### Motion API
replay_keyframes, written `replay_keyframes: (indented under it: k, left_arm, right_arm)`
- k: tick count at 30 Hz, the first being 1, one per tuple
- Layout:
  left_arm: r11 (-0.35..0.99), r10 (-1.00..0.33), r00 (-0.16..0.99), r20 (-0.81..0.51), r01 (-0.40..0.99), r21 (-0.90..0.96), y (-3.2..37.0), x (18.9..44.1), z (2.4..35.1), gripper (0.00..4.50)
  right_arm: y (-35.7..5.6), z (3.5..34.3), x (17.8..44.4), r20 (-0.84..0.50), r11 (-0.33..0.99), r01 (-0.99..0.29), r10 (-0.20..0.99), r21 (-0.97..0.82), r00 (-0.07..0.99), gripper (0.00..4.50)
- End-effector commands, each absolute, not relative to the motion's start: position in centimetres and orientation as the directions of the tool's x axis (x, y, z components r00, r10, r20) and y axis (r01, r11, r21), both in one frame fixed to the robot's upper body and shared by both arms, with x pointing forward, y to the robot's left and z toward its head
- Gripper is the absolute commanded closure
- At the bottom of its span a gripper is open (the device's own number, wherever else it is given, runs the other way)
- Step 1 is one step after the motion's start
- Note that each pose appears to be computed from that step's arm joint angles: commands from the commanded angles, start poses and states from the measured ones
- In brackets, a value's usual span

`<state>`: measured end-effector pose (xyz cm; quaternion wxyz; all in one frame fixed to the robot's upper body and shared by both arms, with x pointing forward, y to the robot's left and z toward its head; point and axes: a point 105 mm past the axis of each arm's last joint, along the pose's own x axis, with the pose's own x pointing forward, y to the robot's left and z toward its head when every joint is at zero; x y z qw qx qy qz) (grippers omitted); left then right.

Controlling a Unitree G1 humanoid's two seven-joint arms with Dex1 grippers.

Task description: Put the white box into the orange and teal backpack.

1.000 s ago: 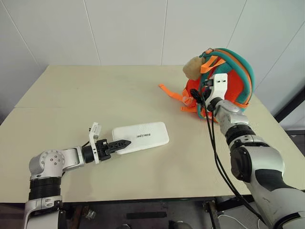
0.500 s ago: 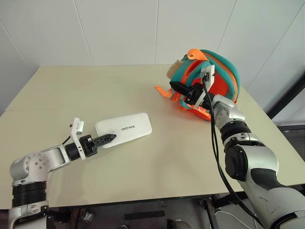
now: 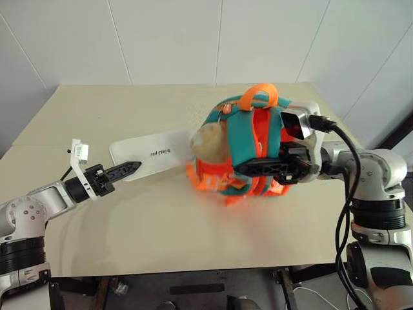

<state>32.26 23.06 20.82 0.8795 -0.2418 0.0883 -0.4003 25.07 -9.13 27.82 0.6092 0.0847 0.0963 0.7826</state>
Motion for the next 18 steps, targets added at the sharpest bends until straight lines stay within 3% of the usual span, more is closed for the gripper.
replay_keyframes:
  k: [1,10,18]
  left_arm:
    - [0.521,-0.792,0.599,0.117,0.764,-0.379,22.6,30.7,23.8,3.11]
    - [0.432,-0.866,0.468,0.179,0.878,-0.204,21.4,27.9,26.3,3.11]
    - [0.461,-0.848,0.477,0.23,0.879,-0.122,23.1,26.9,27.9,3.11]
  right_arm:
    - [-10.5,27.6,23.8,-0.011,-0.246,-0.926,0.966,0.285,-0.259,4.49]
    - [-11.4,26.1,25.8,-0.044,-0.143,-0.941,0.985,0.307,-0.164,4.49]
    - [-11.8,25.1,25.9,-0.064,-0.117,-0.937,0.987,0.329,-0.146,4.49]
